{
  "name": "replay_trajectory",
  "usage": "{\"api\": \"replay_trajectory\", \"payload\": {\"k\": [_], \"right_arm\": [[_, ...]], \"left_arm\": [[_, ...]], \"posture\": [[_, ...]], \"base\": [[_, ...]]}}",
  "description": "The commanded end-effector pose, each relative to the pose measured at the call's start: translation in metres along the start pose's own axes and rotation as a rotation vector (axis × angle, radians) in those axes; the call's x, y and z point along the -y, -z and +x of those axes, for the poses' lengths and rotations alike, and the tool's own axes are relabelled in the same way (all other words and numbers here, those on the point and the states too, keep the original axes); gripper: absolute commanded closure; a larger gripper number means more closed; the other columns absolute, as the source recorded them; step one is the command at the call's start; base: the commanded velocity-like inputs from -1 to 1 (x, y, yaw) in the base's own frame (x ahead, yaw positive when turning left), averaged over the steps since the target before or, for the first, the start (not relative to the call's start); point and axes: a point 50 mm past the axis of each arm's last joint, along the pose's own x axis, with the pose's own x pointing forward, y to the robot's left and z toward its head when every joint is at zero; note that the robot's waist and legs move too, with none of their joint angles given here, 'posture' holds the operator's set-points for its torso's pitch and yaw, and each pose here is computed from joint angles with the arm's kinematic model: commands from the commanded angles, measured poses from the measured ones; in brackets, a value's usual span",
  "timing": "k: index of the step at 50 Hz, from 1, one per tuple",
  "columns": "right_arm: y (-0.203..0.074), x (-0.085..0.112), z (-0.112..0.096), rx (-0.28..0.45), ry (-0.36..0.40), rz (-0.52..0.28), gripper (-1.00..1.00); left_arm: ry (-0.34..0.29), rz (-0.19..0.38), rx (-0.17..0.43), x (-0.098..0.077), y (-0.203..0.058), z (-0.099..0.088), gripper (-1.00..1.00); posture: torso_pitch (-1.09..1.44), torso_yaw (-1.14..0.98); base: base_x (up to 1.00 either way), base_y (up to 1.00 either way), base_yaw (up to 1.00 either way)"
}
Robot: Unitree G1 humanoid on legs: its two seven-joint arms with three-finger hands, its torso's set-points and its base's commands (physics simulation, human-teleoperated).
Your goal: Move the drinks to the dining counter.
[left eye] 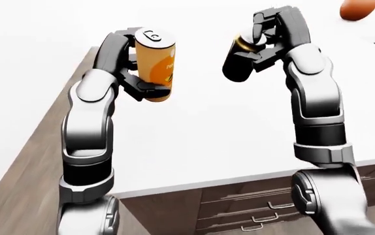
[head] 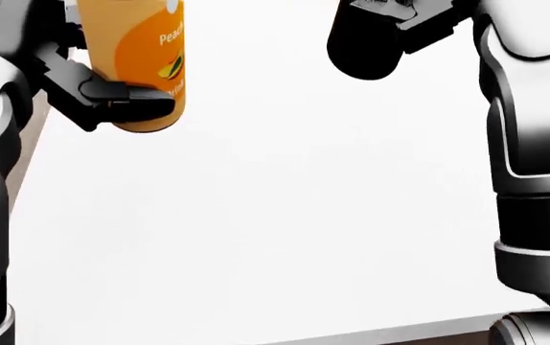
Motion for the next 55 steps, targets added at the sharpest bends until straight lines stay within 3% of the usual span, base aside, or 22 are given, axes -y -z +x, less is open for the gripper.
{"api": "replay_trajectory", "payload": {"k": [1, 10, 13, 19, 21, 24, 35, 55], "right_arm": [[-0.022, 0.013, 0.002, 0.105, 0.058, -0.022, 1.0], [0.002, 0.034, 0.01, -0.022, 0.152, -0.108, 1.0], [0.013, 0.041, 0.011, -0.072, 0.189, -0.105, 1.0], [0.026, 0.052, 0.01, -0.123, 0.26, -0.111, 1.0], [0.029, 0.052, 0.01, -0.139, 0.267, -0.155, 1.0], [0.033, 0.048, 0.013, -0.125, 0.263, -0.2, 1.0], [0.048, 0.037, 0.019, -0.12, 0.281, -0.224, 1.0], [0.062, 0.032, 0.021, -0.118, 0.313, -0.183, 1.0]], "left_arm": [[-0.028, 0.018, 0.099, -0.005, -0.022, -0.001, 1.0], [-0.021, 0.017, 0.104, -0.003, -0.024, 0.001, 1.0], [-0.017, 0.017, 0.107, -0.003, -0.026, 0.001, 1.0], [-0.016, 0.02, 0.103, -0.002, -0.024, 0.001, 1.0], [-0.013, 0.02, 0.102, -0.001, -0.024, 0.001, 1.0], [-0.011, 0.02, 0.101, -0.001, -0.023, 0.0, 1.0], [-0.01, 0.018, 0.092, -0.001, -0.02, -0.003, 1.0], [-0.012, 0.018, 0.096, -0.003, -0.024, -0.001, 1.0]], "posture": [[0.0, 0.0], [0.0, 0.0], [0.0, 0.0], [0.0, 0.0], [0.0, 0.0], [0.0, 0.0], [0.0, 0.0], [0.0, 0.0]], "base": [[0.0, 0.0, 0.0], [0.0, 0.0, 0.0], [0.0, 0.0, 0.0], [0.0, 0.0, 0.0], [0.0, 0.0, 0.0], [0.0, 0.0, 0.0], [0.0, 0.0, 0.0], [0.0, 0.0, 0.0]]}}
